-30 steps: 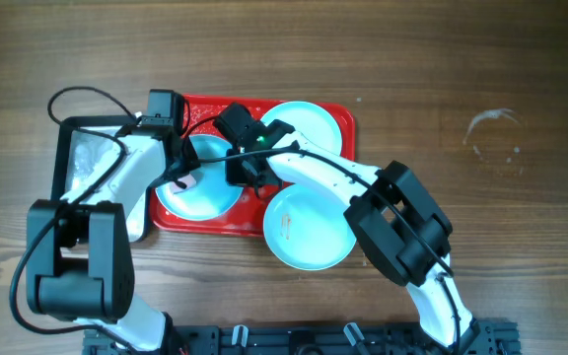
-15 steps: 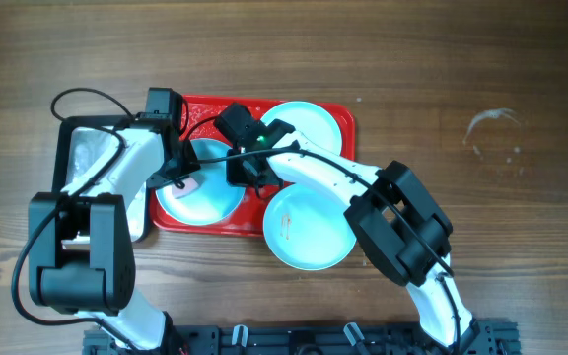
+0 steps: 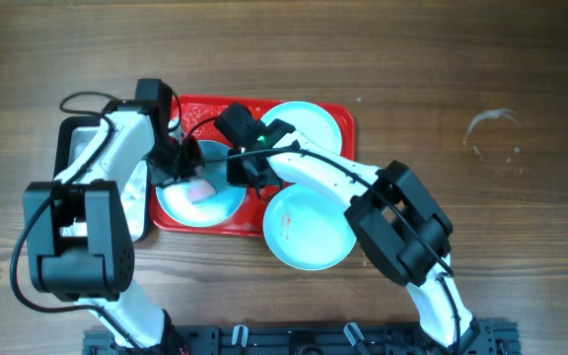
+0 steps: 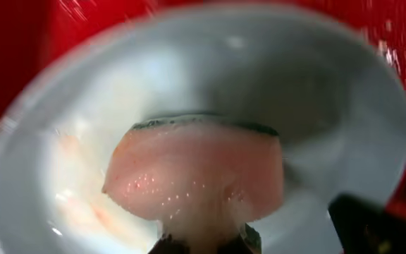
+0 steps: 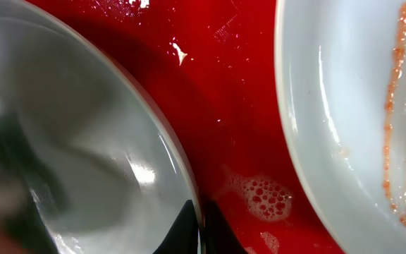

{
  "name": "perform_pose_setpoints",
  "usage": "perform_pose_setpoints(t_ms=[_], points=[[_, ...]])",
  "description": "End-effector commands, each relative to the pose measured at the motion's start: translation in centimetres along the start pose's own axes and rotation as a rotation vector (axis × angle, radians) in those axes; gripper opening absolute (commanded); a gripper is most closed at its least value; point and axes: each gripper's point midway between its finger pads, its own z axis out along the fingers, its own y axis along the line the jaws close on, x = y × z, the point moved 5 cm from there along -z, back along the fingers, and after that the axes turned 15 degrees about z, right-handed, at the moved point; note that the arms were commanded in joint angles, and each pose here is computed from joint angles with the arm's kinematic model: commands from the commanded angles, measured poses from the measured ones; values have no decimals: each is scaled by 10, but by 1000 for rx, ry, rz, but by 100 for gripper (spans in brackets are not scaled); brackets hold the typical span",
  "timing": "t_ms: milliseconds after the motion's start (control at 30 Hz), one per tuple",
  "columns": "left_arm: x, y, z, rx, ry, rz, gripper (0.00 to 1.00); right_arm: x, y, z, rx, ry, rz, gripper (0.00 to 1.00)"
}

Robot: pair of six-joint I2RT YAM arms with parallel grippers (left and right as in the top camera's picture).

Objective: Clean dirty plates on tray and stack at the side
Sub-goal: 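Scrub the held plate with the sponge in the left gripper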

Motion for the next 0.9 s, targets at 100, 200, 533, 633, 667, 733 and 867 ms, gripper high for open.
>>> perform_pose_setpoints(t_ms=[100, 200, 533, 633, 667, 733, 867], points=[[7, 46, 19, -319, 23, -99, 4, 1, -7, 15, 36, 6, 3, 4], [28, 50, 31, -331, 109, -120, 4, 1, -7, 15, 36, 6, 4, 4], [52, 19, 21, -85, 289, -45, 4, 1, -7, 15, 36, 7, 4, 4], [24, 16, 25, -68, 153, -24, 4, 1, -7, 15, 36, 7, 4, 4], [13, 16, 28, -63, 95, -14, 4, 1, -7, 15, 36, 7, 4, 4], [-6, 15, 32, -56, -11, 3, 4, 1, -7, 15, 36, 6, 4, 4], [-33, 15, 46, -40, -178, 18, 4, 1, -7, 15, 36, 6, 3, 4]])
